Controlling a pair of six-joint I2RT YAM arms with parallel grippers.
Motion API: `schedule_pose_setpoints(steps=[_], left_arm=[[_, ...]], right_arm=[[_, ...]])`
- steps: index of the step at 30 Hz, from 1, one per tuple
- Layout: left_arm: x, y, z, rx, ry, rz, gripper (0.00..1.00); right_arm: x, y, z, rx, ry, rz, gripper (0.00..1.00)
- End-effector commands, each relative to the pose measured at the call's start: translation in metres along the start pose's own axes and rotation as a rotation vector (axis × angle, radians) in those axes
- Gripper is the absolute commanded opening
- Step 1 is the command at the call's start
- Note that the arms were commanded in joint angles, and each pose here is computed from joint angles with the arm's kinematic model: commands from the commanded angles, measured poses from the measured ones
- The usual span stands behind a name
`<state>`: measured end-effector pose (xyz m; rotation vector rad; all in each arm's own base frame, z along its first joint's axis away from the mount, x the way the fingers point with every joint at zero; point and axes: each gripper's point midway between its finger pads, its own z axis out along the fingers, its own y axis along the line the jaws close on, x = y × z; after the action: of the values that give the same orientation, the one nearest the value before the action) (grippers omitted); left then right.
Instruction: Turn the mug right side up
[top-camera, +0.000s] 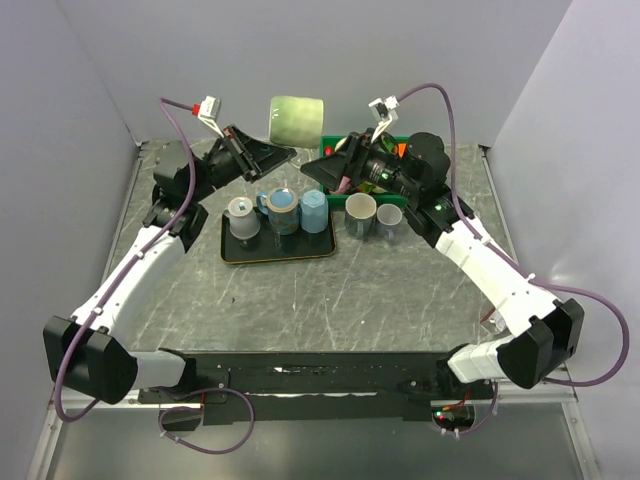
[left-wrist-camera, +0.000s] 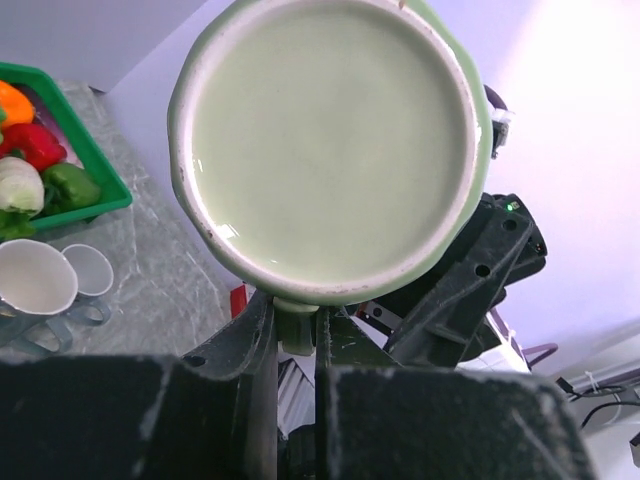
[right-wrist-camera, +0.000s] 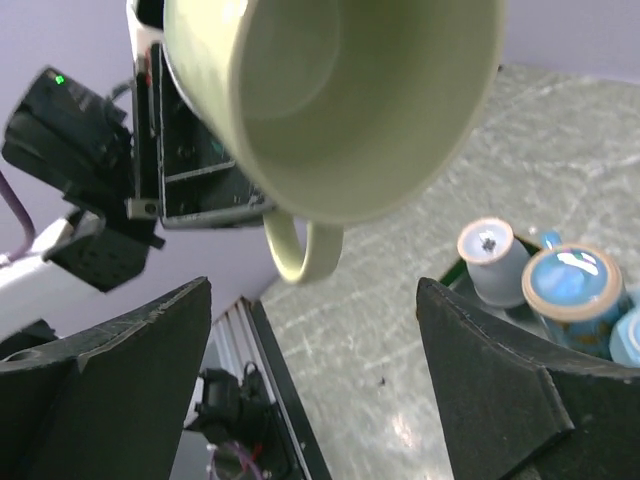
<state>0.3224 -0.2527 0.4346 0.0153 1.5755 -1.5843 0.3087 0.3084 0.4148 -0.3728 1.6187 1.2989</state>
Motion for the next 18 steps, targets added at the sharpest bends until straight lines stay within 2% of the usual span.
schedule_pose_setpoints(steps=[1,5,8,11,12,14,15,17,18], left_arm=[[-0.015,-0.075,-0.012,0.201,-0.063,0.126,0.01],[-0.01,-0.078,-0.012,0.212,-0.06,0.14,0.01],[-0.006,-0.078,-0.013,0.219,-0.063,0.133,0.01],[-0.006,-0.079,-0.014,0.217,-0.072,0.142,0.01],[-0.005,-0.078,-0.013,0.212,-0.067,0.14,0.01],[-0.004,-0.077,-0.014,0.206,-0.066,0.143,0.01],[-0.003,-0.078,-0.015,0.206,-0.065,0.145,0.01],[-0.001,-0.077,-0.014,0.206,-0.057,0.148,0.01],[0.0,-0.076,-0.014,0.205,-0.052,0.149,0.01]], right_arm=[[-0.03,0.025,0.006,-0.087,-0.105,-0.025,0.85],[-0.028,0.02,0.014,-0.088,-0.092,0.001,0.79],[-0.029,0.023,0.019,-0.105,-0.087,0.014,0.68],[-0.03,0.02,0.02,-0.088,-0.087,0.025,0.5],[-0.031,0.02,0.019,-0.083,-0.091,0.027,0.37],[-0.032,0.017,0.018,-0.065,-0.096,0.028,0.26],[-0.032,0.019,0.018,-0.068,-0.095,0.029,0.15],[-0.033,0.02,0.017,-0.071,-0.096,0.03,0.03],[-0.034,0.021,0.017,-0.073,-0.098,0.028,0.0]])
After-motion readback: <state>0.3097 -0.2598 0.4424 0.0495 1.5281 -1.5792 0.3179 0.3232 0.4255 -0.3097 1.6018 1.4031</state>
